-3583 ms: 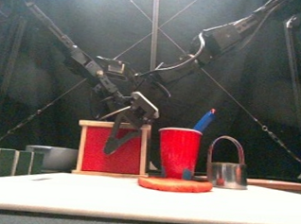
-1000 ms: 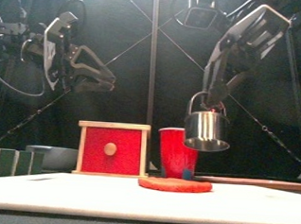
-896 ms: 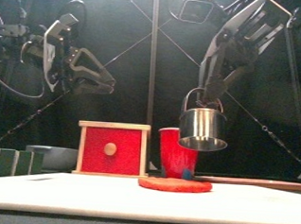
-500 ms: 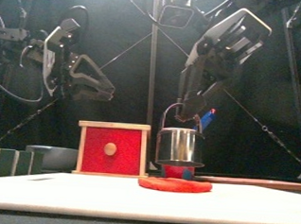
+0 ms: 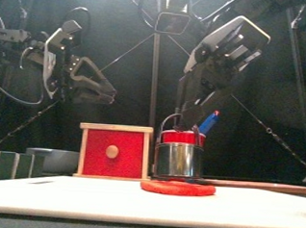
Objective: Get the cutter from the drawer then cut the dough then place the extra dough in the bowl
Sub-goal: Cut the dough
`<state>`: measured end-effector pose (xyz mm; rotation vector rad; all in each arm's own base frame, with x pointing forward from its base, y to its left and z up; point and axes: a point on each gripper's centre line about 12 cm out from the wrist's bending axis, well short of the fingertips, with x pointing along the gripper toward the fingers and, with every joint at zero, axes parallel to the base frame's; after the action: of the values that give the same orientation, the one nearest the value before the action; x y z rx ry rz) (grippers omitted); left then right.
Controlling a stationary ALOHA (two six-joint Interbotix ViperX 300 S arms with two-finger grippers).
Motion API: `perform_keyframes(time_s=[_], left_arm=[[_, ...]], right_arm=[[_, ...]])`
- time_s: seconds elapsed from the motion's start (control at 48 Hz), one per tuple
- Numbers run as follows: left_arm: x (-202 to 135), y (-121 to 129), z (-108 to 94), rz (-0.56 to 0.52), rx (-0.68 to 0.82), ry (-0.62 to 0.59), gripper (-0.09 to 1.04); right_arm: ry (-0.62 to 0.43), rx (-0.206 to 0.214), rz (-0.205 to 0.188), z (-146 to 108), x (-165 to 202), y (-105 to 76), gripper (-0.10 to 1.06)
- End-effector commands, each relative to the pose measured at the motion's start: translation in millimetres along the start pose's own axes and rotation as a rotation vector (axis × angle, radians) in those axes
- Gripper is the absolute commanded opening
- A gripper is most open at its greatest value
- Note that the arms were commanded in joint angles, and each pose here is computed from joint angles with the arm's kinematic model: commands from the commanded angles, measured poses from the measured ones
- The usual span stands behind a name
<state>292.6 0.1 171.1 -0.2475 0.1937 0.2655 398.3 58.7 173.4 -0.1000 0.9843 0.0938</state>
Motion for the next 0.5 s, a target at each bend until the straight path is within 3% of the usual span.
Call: perform_keyframes(time_s=[0.021, 0.104, 0.271, 0.5], left_arm=[[0.7, -1.0, 1.6, -0.001, -0.004, -0.007, 0.69], [0.2, -0.5, 0.7, 0.0, -0.003, -0.004, 0.69], [0.2, -0.5, 0.7, 0.0, -0.003, -0.004, 0.69], [0.9, 0.4, -1.5, 0.007, -0.006, 0.004, 0.69]], right_arm=[[-0.042, 0.068, -0.012, 11.9, -11.4, -3.2, 0.4], [-0.036, 0.106, -0.035, 11.1, -11.5, -6.0, 0.4], [-0.039, 0.132, -0.089, 10.8, -11.4, -10.3, 0.4], [-0.035, 0.146, -0.086, 10.2, -11.9, -2.7, 0.4]])
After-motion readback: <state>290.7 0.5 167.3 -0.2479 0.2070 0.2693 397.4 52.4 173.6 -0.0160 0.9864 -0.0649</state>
